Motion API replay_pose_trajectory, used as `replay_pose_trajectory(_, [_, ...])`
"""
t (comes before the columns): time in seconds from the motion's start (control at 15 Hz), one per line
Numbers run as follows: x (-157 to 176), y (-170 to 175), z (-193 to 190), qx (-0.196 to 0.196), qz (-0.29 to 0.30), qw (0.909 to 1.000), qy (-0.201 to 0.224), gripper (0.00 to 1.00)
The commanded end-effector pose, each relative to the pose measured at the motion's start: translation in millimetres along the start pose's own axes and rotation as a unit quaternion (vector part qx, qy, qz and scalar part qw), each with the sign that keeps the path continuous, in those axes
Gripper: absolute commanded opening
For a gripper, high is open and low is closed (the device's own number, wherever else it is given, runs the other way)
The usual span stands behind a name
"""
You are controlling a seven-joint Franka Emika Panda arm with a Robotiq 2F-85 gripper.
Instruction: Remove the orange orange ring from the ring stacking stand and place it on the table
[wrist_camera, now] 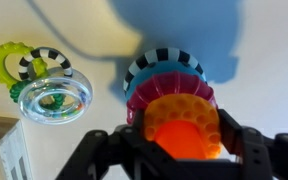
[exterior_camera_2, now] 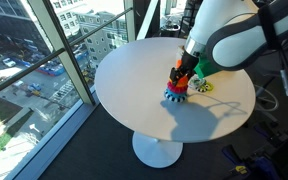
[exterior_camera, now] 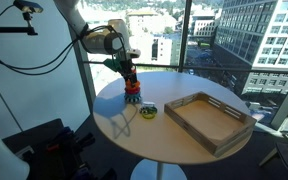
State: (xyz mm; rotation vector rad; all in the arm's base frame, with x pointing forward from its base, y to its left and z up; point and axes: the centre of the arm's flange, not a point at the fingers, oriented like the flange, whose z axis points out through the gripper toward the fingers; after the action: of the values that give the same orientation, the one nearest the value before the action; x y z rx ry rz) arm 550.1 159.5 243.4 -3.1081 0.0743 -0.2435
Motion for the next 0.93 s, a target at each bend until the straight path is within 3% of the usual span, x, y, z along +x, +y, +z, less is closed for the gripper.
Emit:
replay_pose_trajectory(0.0, [3,-4,-22,0.005,0.012,0.9999,-0.003,0.46])
replay_pose_trajectory(0.87, [5,-4,-76,0.021,0.033,0.9991,-0.015,0.46])
